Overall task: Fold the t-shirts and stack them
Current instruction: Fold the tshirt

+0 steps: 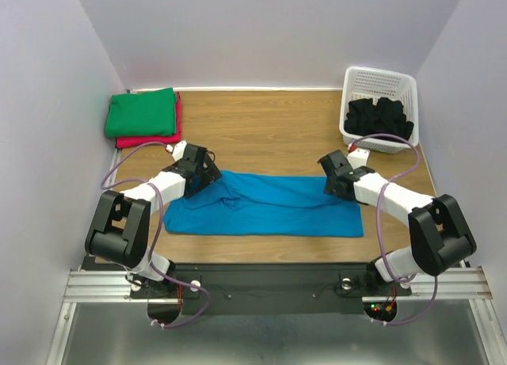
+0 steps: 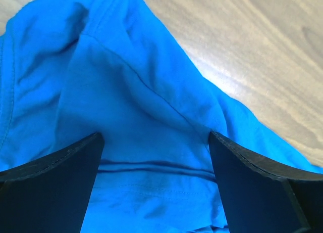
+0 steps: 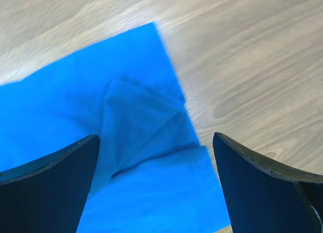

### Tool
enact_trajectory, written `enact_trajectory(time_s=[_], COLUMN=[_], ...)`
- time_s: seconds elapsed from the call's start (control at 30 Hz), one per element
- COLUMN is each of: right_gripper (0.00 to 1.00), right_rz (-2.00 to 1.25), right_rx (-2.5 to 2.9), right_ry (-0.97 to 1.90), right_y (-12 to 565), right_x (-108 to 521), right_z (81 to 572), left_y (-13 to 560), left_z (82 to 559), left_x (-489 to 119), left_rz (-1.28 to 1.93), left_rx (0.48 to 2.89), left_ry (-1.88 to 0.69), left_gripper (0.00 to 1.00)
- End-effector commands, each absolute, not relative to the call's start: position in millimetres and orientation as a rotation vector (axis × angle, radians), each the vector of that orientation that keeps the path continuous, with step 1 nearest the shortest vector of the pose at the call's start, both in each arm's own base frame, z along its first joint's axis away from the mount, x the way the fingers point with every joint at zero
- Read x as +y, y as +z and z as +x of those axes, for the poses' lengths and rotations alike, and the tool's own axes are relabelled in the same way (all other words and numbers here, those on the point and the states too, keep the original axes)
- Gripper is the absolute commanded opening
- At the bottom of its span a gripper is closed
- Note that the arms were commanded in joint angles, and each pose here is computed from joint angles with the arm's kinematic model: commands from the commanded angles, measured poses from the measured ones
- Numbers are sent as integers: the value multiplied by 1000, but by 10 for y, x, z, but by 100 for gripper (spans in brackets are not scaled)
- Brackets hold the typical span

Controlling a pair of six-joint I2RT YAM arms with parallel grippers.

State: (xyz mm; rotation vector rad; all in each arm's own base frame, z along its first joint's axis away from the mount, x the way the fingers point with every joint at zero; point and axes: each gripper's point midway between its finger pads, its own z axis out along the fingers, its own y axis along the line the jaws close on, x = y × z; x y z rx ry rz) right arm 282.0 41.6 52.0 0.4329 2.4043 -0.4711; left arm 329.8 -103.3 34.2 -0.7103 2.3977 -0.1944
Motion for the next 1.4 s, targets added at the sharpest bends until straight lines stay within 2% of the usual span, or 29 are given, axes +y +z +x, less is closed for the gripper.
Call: enact_trajectory(time_s=[0.0, 0.13, 0.27, 0.53, 0.7, 0.83, 0.93, 1.07, 1.17, 1.33, 1.37], right_gripper=[100, 100, 100, 100, 100, 100, 100, 100, 100, 100, 100], right_rz=[574, 738, 777, 782, 873, 841, 685, 433, 350, 335, 327], right_rx=[2365, 2384, 2357, 2235, 2229, 2155, 2112, 2266, 2372, 2465, 2476], right_ry=[-514, -636, -578, -259, -117, -11, 131, 271, 271, 274, 333], right_y=[545, 464, 523, 1123, 931, 1208, 1423, 1210, 887, 494, 465], right_x=[236, 23, 27, 222, 234, 302, 554, 1037, 1213, 1270, 1345], right_z=[2745, 2364, 2317, 2478, 2156, 2265, 2576, 2828, 2983, 2902, 2864], left_y=[10, -15, 61, 210, 187, 245, 297, 330, 392, 492, 369], left_z=[3094, 3109, 3207, 3662, 3802, 3956, 4095, 4327, 4549, 4956, 4980], left_x=[-876, -823, -834, -936, -935, -960, -1006, -1113, -1242, -1521, -1610], left_rz=[-743, -754, -730, -696, -707, -680, -654, -590, -552, -438, -420], left_rx=[2489, 2494, 2476, 2467, 2467, 2462, 2450, 2457, 2449, 2432, 2459], left_ry=[-137, -135, -148, -168, -150, -152, -169, -203, -258, -372, -394], left_gripper=[99, 98, 99, 99, 98, 98, 98, 98, 98, 98, 98])
